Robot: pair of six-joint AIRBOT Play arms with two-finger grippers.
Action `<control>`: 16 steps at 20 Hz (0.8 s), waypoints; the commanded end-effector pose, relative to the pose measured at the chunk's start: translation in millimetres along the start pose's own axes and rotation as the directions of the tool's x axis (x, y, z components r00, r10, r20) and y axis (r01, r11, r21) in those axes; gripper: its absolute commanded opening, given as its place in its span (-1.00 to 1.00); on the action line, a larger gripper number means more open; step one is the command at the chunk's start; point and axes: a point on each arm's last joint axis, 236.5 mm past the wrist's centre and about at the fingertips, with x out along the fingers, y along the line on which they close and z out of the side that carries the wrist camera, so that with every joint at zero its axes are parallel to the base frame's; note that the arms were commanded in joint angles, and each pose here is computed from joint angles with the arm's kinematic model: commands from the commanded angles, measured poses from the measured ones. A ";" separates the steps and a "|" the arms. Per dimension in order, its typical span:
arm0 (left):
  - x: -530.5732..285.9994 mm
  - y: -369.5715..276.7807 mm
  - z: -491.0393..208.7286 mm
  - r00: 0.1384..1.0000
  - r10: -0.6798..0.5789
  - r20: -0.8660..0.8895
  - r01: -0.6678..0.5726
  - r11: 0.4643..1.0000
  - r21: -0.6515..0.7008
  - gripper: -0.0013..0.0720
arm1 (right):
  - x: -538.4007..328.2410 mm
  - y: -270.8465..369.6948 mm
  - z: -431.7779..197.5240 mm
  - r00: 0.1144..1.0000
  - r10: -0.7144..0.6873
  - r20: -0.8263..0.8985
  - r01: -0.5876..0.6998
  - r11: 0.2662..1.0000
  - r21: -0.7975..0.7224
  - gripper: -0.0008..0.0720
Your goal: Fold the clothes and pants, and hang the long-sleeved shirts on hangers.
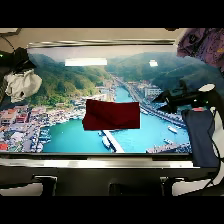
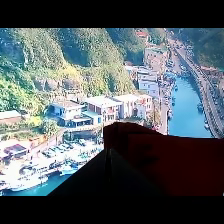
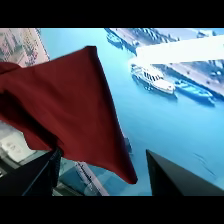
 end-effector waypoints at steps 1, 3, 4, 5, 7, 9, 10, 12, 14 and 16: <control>0.4 -0.2 -0.1 1.000 0.000 -0.001 0.000 1.000 0.001 -0.92 | 35.2 -7.7 -12.4 0.998 0.034 -0.054 -0.036 0.999 -0.027 0.73; 0.4 -0.2 -0.1 1.000 0.000 -0.001 0.000 1.000 0.001 -0.92 | 55.1 -2.9 -17.7 0.997 0.020 -0.077 -0.024 0.998 -0.052 0.73; 0.4 -0.2 -0.1 1.000 0.000 -0.001 0.000 1.000 0.000 -0.92 | 64.7 -0.8 -21.3 0.996 0.012 -0.091 -0.018 0.998 -0.061 0.73; 0.4 -0.2 -0.1 1.000 0.000 -0.001 0.000 1.000 0.001 -0.92 | 74.0 0.2 -24.7 0.994 0.006 -0.105 -0.012 0.998 -0.063 0.73; 0.4 -0.2 -0.1 1.000 0.000 -0.001 0.000 1.000 0.001 -0.92 | 87.5 3.8 -30.2 0.992 -0.004 -0.123 -0.004 0.998 -0.071 0.73; 0.4 -0.2 -0.1 1.000 0.000 -0.001 0.000 1.000 0.001 -0.92 | 96.6 8.3 -35.5 0.991 -0.014 -0.135 0.002 0.996 -0.086 0.73; 0.4 -0.2 -0.1 1.000 0.000 -0.001 0.000 1.000 0.001 -0.92 | 100.1 10.0 -36.8 0.991 -0.020 -0.135 0.007 0.996 -0.091 0.73; 0.4 -0.2 -0.1 1.000 0.000 -0.001 0.000 1.000 0.001 -0.92 | 103.8 11.4 -36.2 0.991 -0.027 -0.128 0.016 0.996 -0.085 0.65; 0.4 -0.2 -0.1 1.000 0.000 -0.001 0.000 1.000 0.001 -0.92 | 103.8 11.3 -33.8 0.993 -0.026 -0.118 0.018 0.997 -0.072 0.45; 0.4 -0.2 -0.1 1.000 0.000 -0.001 0.000 1.000 0.001 -0.92 | 103.9 11.4 -33.6 0.993 -0.026 -0.117 0.018 0.997 -0.070 0.17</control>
